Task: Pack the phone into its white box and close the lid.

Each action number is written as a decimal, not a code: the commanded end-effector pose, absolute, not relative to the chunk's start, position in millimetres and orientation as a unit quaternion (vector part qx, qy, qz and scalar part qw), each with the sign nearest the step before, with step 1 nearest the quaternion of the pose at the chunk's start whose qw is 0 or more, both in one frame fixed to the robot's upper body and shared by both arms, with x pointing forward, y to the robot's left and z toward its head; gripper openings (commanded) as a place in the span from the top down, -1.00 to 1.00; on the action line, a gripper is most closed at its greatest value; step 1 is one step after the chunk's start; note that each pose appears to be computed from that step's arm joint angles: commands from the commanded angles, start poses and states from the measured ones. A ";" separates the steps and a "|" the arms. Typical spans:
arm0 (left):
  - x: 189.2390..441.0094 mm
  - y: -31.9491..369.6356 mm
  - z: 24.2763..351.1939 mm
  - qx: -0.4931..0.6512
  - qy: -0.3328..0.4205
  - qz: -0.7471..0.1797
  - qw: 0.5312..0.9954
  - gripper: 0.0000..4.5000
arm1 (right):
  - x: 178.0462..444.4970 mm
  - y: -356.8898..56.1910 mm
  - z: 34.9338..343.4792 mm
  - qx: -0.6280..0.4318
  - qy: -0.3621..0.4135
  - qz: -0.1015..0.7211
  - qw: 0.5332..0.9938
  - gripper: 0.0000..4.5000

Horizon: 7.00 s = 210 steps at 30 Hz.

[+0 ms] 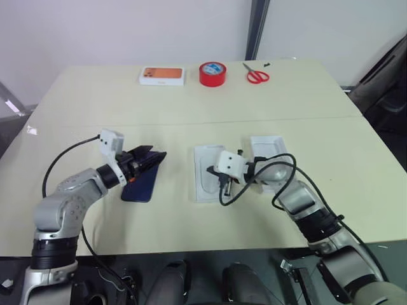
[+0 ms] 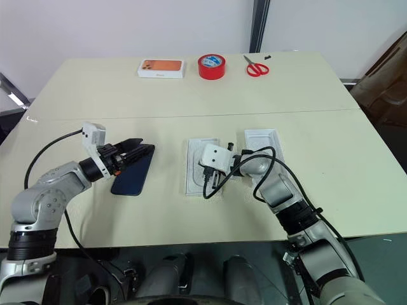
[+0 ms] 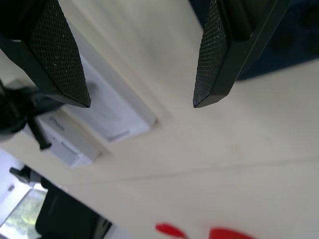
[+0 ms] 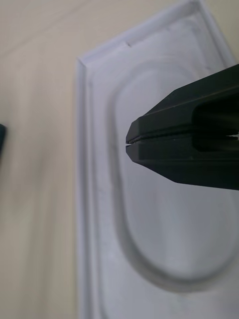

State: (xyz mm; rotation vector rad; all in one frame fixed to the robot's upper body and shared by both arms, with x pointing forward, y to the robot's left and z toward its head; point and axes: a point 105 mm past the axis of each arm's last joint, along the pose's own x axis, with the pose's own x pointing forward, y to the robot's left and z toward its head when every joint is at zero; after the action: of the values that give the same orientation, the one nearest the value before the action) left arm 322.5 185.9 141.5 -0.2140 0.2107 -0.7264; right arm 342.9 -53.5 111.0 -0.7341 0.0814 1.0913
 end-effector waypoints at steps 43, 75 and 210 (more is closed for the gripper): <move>304.3 194.3 55.2 -0.230 0.389 -0.398 0.798 -0.54 | 340.4 67.7 90.2 -0.354 0.117 0.559 0.740 0.99; 311.9 199.4 60.6 -0.285 0.371 -0.360 0.807 0.99 | 353.3 57.8 95.4 -0.358 0.093 0.540 0.756 1.00; 338.3 182.3 123.7 -0.189 0.219 -0.298 0.910 0.99 | 352.7 -90.1 127.2 -0.294 0.014 0.508 0.809 1.00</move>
State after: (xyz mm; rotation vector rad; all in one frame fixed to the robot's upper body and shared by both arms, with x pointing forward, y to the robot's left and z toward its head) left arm 336.1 183.3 120.9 -0.4517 0.4808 -0.6096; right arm 348.3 -91.1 114.4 -0.6027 0.0884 1.1105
